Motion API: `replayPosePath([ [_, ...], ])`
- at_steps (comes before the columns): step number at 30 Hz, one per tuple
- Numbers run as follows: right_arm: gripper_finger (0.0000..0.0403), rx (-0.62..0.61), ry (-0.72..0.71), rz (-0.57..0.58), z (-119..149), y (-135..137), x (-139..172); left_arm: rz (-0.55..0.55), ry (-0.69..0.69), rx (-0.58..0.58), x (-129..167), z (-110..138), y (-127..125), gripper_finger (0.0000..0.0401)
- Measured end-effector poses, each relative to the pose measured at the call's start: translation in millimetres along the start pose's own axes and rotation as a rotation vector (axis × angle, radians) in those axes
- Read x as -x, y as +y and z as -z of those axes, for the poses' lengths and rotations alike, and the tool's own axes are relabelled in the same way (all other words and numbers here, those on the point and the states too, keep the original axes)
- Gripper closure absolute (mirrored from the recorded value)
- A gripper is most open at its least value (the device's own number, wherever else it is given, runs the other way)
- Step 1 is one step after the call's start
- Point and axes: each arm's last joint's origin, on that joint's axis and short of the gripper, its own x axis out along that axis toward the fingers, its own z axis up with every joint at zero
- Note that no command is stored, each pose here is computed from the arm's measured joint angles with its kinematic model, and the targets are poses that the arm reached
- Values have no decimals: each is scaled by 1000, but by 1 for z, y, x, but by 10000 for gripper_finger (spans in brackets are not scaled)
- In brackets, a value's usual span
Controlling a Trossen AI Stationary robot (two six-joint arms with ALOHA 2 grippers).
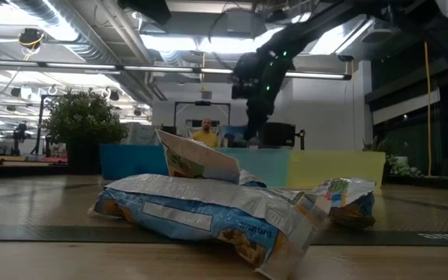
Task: Pick and place Granola Bars by type
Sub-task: Put the blue granola bar into the green bin, then put the right yellow granola bar into the yellow bin
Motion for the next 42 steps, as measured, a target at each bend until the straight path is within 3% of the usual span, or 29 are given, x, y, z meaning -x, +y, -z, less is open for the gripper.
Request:
replayPosePath([
  [8,368,-21,76,-44,8,-1,-40,0,0,-2,0,0,0,262],
  [23,363,-66,62,-37,6,0,-42,1,1,0,0,0,0,262],
  [30,285,-60,58,-42,-1,4,-37,2,2,-1,0,0,0,262],
  [35,225,-93,13,-21,-18,1,-15,2,2,-4,0,0,0,262],
  [42,215,-69,-27,-11,-43,4,29,11,5,-15,0,0,0,262],
])
